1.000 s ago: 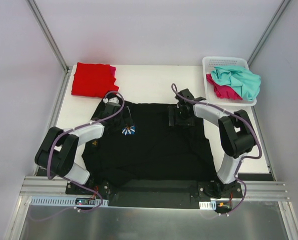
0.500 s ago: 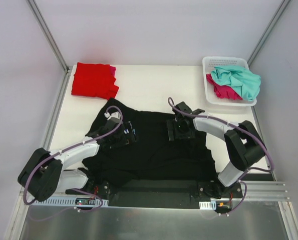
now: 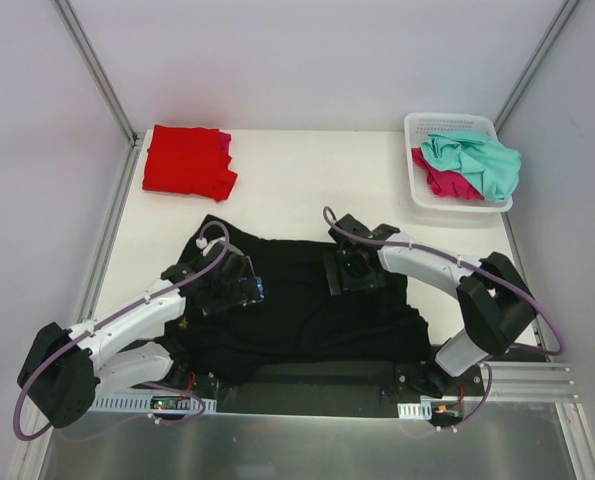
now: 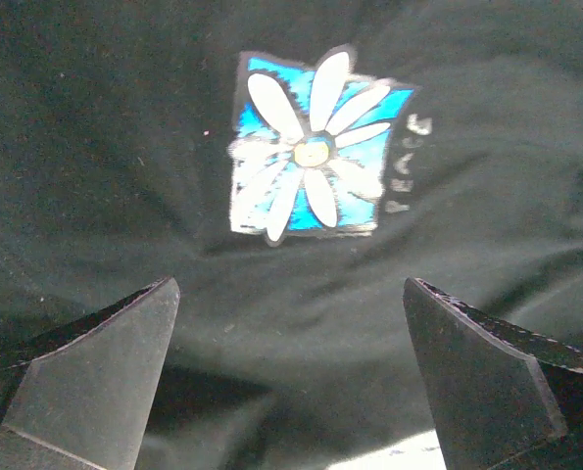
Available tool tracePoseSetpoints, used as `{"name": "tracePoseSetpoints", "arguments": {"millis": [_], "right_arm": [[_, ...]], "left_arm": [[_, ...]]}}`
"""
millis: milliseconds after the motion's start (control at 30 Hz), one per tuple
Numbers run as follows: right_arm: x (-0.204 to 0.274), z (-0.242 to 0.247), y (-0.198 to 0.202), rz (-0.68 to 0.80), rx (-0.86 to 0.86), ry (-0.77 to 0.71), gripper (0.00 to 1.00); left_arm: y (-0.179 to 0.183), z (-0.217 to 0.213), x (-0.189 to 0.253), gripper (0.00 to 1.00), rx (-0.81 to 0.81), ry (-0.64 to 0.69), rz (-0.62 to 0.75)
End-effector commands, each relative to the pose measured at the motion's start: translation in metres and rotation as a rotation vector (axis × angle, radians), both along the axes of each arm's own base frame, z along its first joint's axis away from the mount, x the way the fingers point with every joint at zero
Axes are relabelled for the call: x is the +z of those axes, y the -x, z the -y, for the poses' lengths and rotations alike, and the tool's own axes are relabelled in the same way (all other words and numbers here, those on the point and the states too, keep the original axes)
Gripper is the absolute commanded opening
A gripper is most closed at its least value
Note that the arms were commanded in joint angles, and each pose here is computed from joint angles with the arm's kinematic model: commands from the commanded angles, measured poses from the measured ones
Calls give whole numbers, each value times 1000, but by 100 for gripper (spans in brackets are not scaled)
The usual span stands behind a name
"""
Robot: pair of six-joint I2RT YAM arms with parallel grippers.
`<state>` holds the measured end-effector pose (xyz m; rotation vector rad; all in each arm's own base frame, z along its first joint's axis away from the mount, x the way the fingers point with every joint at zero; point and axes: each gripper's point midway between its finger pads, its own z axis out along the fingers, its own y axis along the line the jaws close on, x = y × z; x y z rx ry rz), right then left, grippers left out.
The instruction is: Fold and stack the t-shirts
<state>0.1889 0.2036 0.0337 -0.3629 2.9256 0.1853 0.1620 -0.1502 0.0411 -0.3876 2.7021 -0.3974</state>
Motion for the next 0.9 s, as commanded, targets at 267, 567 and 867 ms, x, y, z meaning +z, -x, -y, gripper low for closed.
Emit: {"name": "tracePoseSetpoints", "arguments": {"millis": [267, 567, 867], "right_arm": [[88, -46, -80, 214, 73, 8, 80], [95, -39, -70, 220, 74, -8, 82], [89, -11, -39, 204, 58, -16, 82]], "left_arm": [[-39, -5, 71, 99, 15, -125, 113], [-60, -12, 24, 99, -66, -223, 114], [-104, 6, -1, 76, -76, -142, 67]]}}
